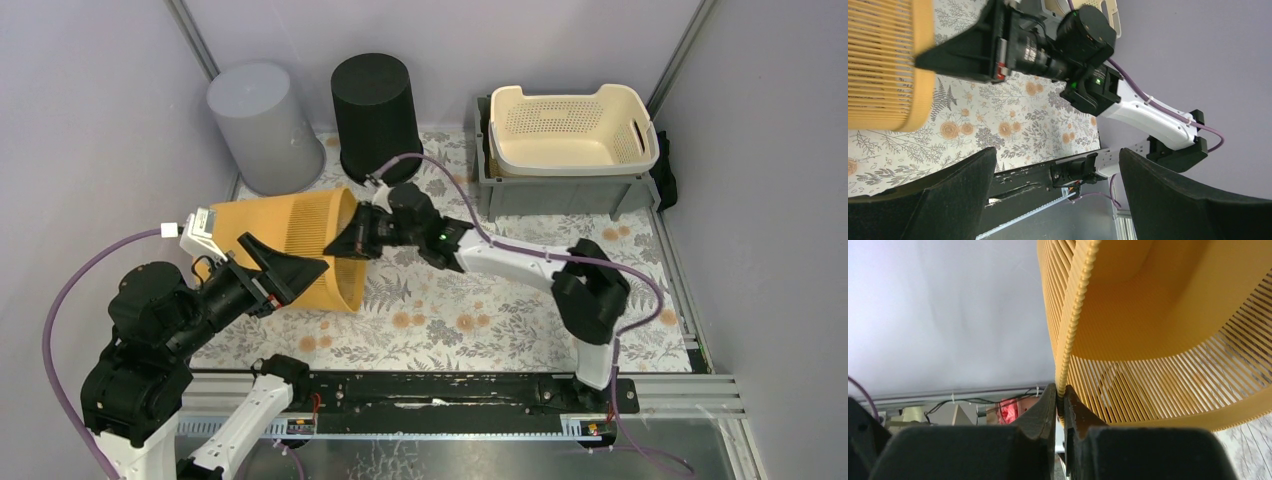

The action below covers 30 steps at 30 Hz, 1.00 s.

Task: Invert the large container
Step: Turn the container upside down at the center of the board.

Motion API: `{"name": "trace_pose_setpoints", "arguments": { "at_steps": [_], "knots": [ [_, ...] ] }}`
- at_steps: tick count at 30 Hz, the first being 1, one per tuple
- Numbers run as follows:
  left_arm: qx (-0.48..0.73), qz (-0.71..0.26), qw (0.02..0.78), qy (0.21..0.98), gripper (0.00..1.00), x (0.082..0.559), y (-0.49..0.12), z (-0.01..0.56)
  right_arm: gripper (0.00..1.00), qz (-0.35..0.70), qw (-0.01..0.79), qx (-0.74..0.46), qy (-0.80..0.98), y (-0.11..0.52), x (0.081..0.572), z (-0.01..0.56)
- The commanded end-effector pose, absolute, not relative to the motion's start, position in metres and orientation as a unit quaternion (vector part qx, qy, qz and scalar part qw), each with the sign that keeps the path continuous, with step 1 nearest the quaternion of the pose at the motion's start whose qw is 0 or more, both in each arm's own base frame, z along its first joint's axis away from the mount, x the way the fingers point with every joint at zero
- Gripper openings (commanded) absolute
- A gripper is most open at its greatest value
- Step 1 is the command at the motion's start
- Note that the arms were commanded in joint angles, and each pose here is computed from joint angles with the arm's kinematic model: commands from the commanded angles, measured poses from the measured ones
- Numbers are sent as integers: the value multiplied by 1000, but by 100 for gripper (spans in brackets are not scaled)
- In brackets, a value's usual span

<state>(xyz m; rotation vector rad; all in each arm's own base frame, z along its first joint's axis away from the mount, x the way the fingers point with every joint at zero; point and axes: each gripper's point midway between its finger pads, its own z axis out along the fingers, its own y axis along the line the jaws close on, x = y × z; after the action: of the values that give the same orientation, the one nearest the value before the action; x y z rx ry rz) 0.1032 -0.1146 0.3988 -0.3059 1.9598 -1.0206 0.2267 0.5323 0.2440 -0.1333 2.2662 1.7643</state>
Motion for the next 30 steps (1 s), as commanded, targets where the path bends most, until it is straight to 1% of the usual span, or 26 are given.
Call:
{"name": "trace_pose_setpoints", "arguments": {
  "at_steps": [1,6,10,12,14,21,26,29,30],
  "knots": [
    [-112,-421,443,784,100,98,-117,403,4,638,184,-46,747,489,228,282],
    [-113,-424,441,783,100,98,-118,401,4,639,182,-41,747,448,219,278],
    [-114,-426,440,782,100,99,-119,401,8,645,169,-42,744,431,211,278],
    [-115,-426,440,782,100,100,-119,401,11,646,159,-40,745,427,208,275],
    [-115,-426,440,782,100,100,-119,401,18,646,149,-39,747,426,206,272],
    [-115,-427,439,782,100,100,-119,401,35,658,111,-21,745,432,206,271],
    [-114,-427,439,782,100,99,-119,401,42,669,92,-13,737,442,211,275],
    [-113,-426,440,782,100,100,-119,401,42,676,82,-10,732,448,213,278],
    [-112,-426,440,782,100,99,-119,401,43,672,74,-4,737,452,216,269]
  ]
}}
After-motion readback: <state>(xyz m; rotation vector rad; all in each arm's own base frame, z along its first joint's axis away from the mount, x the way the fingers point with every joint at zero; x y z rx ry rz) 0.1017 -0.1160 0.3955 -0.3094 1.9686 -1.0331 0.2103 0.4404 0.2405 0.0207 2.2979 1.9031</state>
